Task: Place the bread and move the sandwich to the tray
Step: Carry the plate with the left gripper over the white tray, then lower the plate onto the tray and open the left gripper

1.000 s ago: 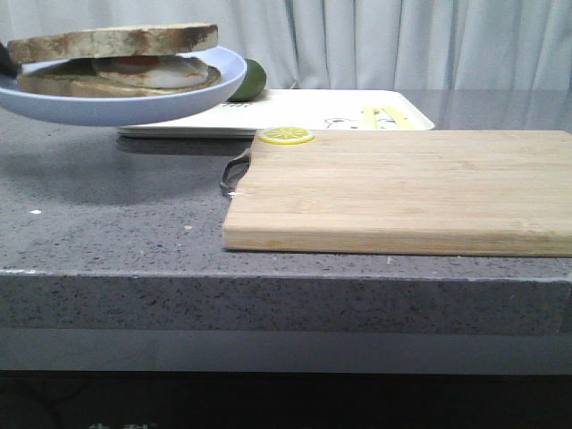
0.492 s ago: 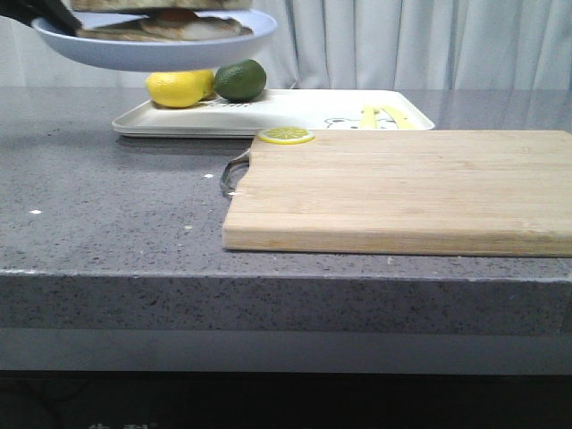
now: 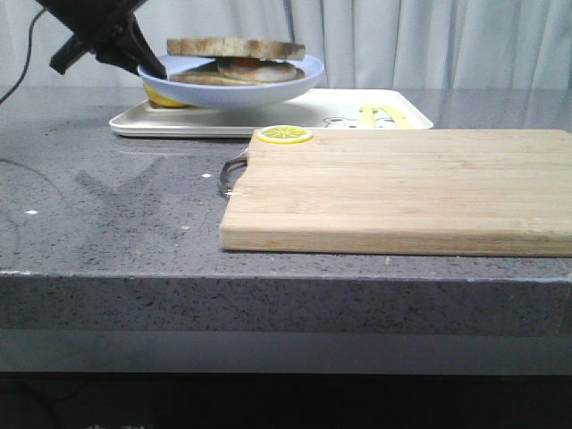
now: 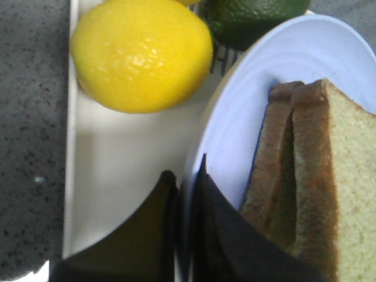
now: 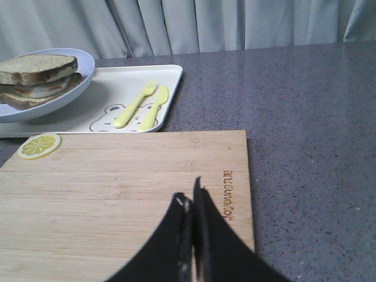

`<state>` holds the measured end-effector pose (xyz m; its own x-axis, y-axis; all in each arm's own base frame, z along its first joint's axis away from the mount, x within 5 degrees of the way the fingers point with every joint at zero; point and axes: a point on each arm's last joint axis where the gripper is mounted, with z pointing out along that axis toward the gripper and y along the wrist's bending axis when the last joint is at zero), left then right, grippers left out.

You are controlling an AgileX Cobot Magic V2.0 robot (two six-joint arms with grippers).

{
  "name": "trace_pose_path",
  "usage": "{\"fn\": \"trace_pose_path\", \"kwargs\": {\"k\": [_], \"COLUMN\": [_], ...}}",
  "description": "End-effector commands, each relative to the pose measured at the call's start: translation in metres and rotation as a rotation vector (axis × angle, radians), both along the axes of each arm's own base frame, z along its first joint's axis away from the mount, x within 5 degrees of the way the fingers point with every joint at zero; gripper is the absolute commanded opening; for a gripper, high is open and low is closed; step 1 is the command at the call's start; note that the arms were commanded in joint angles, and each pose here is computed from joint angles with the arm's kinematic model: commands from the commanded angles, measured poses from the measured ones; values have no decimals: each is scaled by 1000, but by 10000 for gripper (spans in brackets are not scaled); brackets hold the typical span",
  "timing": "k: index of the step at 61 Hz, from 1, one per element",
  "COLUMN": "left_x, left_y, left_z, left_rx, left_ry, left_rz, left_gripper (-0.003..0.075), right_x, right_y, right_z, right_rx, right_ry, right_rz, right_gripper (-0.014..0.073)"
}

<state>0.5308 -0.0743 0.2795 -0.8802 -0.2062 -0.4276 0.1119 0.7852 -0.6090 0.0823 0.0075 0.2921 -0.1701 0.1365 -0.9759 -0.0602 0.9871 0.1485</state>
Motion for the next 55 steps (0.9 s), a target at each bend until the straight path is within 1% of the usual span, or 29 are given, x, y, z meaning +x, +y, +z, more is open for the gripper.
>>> {"fn": "trace_pose_path", "kwargs": {"k": [1,5,13,19,28,36,44,47,55], "left_x": [-11,-7,-3,-2,0,3,5,6,10], "left_y": [-6,-6,-8,-14,-25,-35,-38,-37,-35], "left_z": [50,42,35,30,27,18,14,14,17], "left_rx": [-103,-105,-110,-110,-107,-103,-80,-82,-79], "left_ry": [-117,-112,-110,-103,-134,-141,-149,-163,-219], "left_rz": [6,13,19,10,-7,-27,-27,-17,0], "left_gripper": [-20,-20,-20,-20,-20,-19,-16,7,199], "right_x": [1,1,1,2,2,2,2,2,2], "right_y": [-1,-1,-2,-2,-2,-2,-2,-2,-2], "right_z": [15,14,12,10,10,10,10,10,10], "right_rx": [10,10,10,11,12,12,12,12,12], "right_ry": [-92,-90,-85,-90,-93,-93,-93,-93,-93], "right_rz": [-18,-17,-18,-22,-23,-23,-23,-23,-23], "right_gripper": [-60,-60,-60,-60,-60,-60,-60,-60,-60]}}
